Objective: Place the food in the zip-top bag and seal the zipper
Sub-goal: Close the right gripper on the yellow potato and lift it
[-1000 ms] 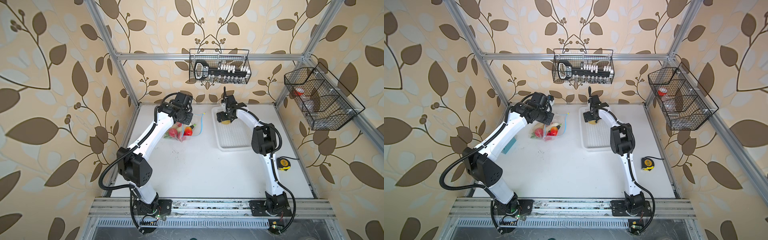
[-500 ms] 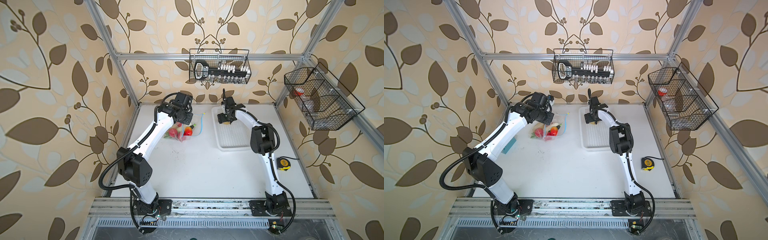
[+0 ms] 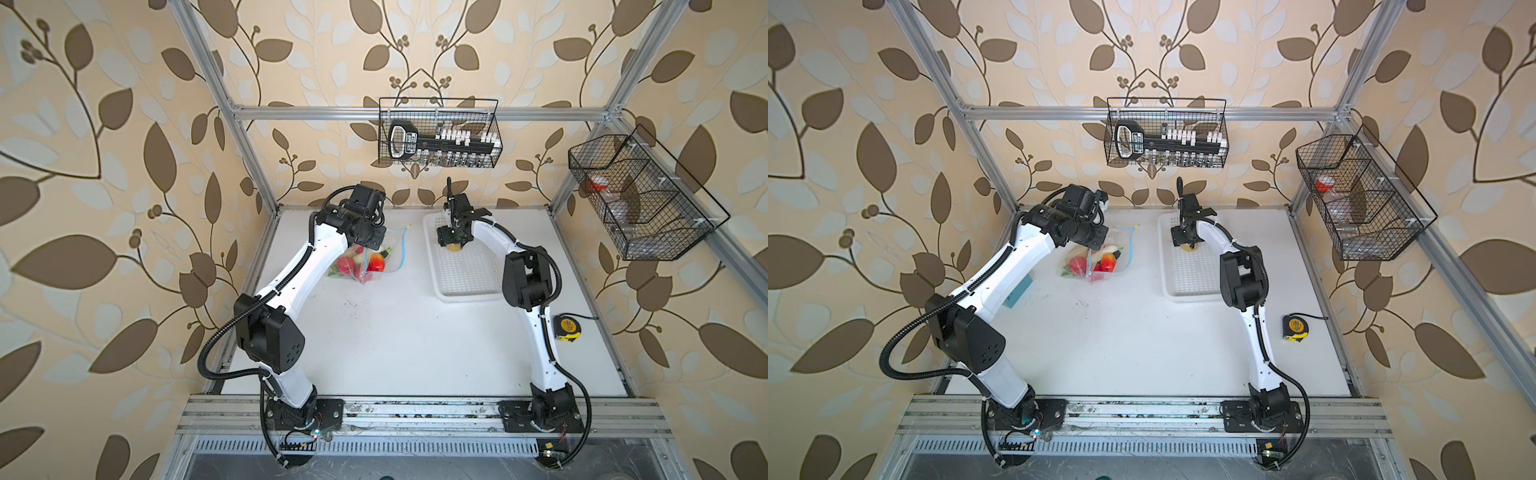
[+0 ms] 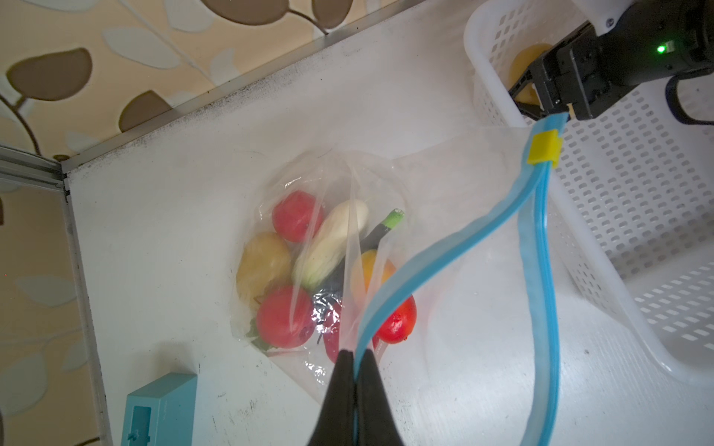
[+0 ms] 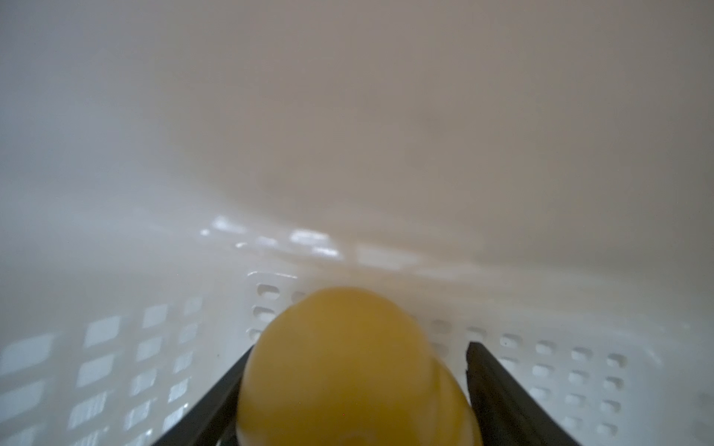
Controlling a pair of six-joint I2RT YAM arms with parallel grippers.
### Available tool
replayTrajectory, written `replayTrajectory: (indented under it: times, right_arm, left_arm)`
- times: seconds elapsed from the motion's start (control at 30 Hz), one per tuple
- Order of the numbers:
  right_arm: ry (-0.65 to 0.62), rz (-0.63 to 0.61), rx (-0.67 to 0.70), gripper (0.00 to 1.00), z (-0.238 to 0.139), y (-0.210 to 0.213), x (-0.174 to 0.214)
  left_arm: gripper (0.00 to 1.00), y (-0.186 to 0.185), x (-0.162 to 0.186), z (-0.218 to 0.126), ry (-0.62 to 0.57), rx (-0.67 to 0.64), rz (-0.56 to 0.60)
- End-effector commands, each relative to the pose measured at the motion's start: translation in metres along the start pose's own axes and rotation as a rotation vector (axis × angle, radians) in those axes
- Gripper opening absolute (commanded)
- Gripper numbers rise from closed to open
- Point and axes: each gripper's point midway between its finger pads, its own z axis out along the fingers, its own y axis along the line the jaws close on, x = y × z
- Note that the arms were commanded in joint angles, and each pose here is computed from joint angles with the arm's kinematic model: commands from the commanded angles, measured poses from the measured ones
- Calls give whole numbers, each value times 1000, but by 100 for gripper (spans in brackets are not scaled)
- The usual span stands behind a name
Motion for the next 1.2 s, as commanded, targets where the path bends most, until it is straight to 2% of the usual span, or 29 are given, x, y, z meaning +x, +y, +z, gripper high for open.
replayTrajectory:
  times: [0.0, 0.13, 0.27, 0.33, 0.63, 0.77, 1.0, 1.17]
  right_arm:
    - [-32, 34, -44, 45, -21, 3, -6]
    - [-50, 79, -84, 41, -32, 3, -10]
    - [-64, 153, -144, 31, -38, 1, -12]
    - [-70, 206, -199, 29, -40, 1, -13]
    - [-142, 305, -253, 27, -72, -2, -15]
    - [-179, 333, -269, 31, -86, 0, -13]
    - [-214, 386, -291, 28, -105, 1, -13]
    - [-235, 408, -236, 27, -120, -6, -8]
  left_arm:
    - [0, 2, -5, -4, -18, -26, 8]
    - [0, 2, -5, -4, -20, -25, 9]
    - [0, 2, -6, -6, -23, -20, 7]
    - [0, 1, -6, -8, -27, -16, 5]
    - [0, 2, -5, -10, -36, -17, 4]
    - [0, 1, -6, -9, -31, -12, 2]
    - [0, 1, -5, -11, -39, -12, 2]
    - [0, 0, -6, -11, -40, -6, 1]
